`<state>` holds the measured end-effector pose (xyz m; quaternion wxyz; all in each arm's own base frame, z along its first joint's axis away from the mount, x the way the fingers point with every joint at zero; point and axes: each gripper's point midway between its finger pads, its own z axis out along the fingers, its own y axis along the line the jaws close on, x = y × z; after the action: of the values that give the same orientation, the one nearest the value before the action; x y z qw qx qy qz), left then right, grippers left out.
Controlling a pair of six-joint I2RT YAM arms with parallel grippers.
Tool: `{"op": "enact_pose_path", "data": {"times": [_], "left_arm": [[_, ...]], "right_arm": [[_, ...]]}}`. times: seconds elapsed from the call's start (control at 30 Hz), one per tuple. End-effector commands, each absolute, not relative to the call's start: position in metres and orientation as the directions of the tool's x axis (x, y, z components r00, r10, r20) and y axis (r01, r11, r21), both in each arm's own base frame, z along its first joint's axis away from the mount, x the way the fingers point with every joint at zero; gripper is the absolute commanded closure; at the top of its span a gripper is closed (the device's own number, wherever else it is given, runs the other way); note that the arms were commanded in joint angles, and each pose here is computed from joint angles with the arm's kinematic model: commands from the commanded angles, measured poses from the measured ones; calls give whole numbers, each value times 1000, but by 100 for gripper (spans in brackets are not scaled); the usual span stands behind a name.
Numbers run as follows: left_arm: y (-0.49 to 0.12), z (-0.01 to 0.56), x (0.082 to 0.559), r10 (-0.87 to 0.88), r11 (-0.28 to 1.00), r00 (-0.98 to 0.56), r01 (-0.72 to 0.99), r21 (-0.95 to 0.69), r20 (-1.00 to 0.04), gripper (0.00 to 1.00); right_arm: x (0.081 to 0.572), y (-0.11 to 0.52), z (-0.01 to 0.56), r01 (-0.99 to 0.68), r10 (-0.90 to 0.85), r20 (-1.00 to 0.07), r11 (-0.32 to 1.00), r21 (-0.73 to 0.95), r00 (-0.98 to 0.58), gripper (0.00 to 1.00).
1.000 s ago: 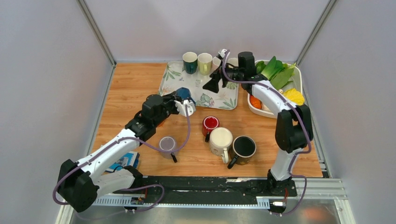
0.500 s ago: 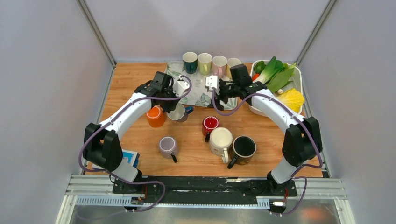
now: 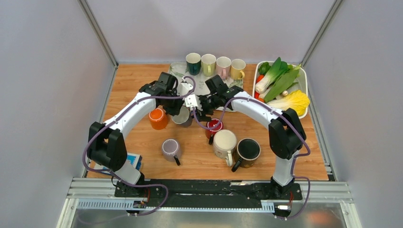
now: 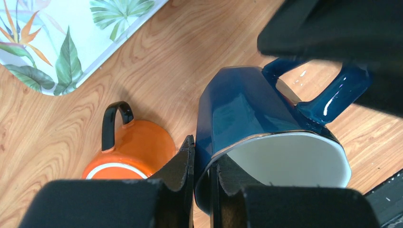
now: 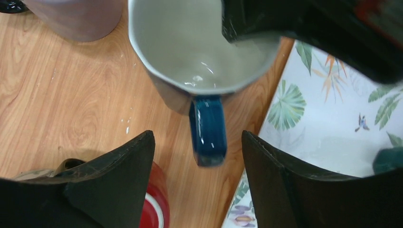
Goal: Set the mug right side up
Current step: Place the cup on the tray.
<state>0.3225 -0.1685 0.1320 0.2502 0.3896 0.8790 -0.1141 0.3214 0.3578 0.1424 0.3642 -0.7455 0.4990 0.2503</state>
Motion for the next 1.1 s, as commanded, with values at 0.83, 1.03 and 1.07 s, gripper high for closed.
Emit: {"op": "enact_pose_path", "data": {"times": [0.83,1.03,1.07], "left_arm": [[-166,196,353,436,792,-622,608,-50,-650,48],[-104,244,375,268,925,-624,380,14,-734,43],[-88,253,381,237,946,-613,321,36,-754,41]], "right_arm": [[329,378,133,-896,-592,-675,-244,-370,440,100],[354,394,158,-928,-566,-750,-75,-366,342,100],[359,398,164,-933,-553,-771,-36,-357,317,100]]}}
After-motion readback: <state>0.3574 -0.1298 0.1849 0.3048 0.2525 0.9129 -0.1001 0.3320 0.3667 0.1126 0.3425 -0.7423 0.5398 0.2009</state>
